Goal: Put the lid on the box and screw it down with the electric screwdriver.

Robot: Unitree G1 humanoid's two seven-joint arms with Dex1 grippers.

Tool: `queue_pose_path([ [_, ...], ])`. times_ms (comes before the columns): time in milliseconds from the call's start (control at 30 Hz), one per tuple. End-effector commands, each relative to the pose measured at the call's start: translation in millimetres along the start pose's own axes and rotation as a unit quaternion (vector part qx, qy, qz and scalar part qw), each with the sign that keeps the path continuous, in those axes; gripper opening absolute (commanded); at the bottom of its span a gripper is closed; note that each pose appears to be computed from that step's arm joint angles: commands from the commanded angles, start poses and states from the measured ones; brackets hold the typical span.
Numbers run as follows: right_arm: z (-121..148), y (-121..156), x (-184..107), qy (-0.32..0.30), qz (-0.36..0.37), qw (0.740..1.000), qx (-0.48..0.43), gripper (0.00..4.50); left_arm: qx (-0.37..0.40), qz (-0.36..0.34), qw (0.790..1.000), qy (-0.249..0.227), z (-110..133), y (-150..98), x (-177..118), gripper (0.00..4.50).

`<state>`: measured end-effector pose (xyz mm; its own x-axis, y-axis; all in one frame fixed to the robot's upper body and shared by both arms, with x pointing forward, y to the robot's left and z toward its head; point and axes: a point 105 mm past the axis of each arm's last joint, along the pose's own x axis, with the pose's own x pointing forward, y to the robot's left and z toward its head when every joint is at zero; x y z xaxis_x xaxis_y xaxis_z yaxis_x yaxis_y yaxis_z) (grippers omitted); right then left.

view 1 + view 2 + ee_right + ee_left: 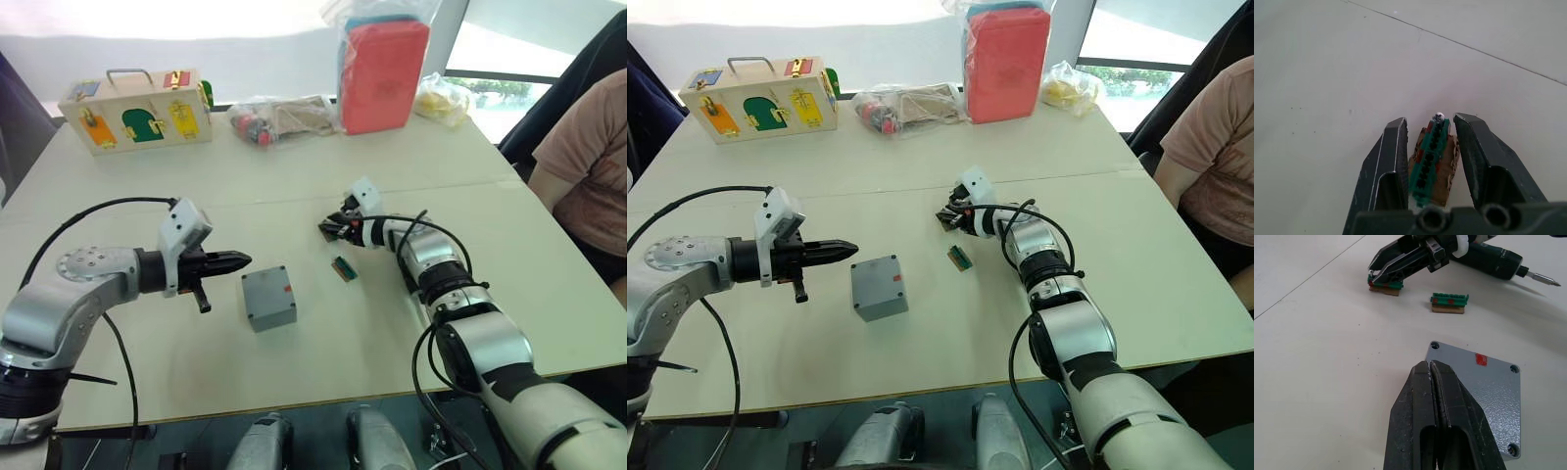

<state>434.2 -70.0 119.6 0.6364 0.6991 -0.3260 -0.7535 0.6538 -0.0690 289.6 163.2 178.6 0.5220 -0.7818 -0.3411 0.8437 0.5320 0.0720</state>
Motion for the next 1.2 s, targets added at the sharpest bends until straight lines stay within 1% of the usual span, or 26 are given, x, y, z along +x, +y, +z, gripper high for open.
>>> queue_pose_path([
  [33,22,-2,0,-0.028,-0.003,0.999,-0.019,1.56,0.014,0.004,1.000,-0.007,7,-1,-4,0.00],
  [533,26,-3,3,-0.036,-0.009,0.999,-0.014,1.56,0.015,0.004,1.000,-0.005,5,-2,-4,0.00],
  [633,25,-2,4,-0.035,-0.009,0.999,-0.015,0.87,0.015,0.004,1.000,-0.006,5,-2,-4,0.00],
  [700,25,-2,4,-0.036,-0.008,0.999,-0.015,0.04,0.015,0.004,1.000,-0.005,5,-2,-4,0.00],
  [1000,26,0,3,-0.036,0.000,0.999,-0.018,0.04,0.015,0.003,1.000,-0.005,4,-2,-3,0.00],
  [1200,35,-1,-2,-0.052,0.010,0.998,-0.016,0.04,0.014,0.002,1.000,-0.005,4,-2,-3,0.00],
])
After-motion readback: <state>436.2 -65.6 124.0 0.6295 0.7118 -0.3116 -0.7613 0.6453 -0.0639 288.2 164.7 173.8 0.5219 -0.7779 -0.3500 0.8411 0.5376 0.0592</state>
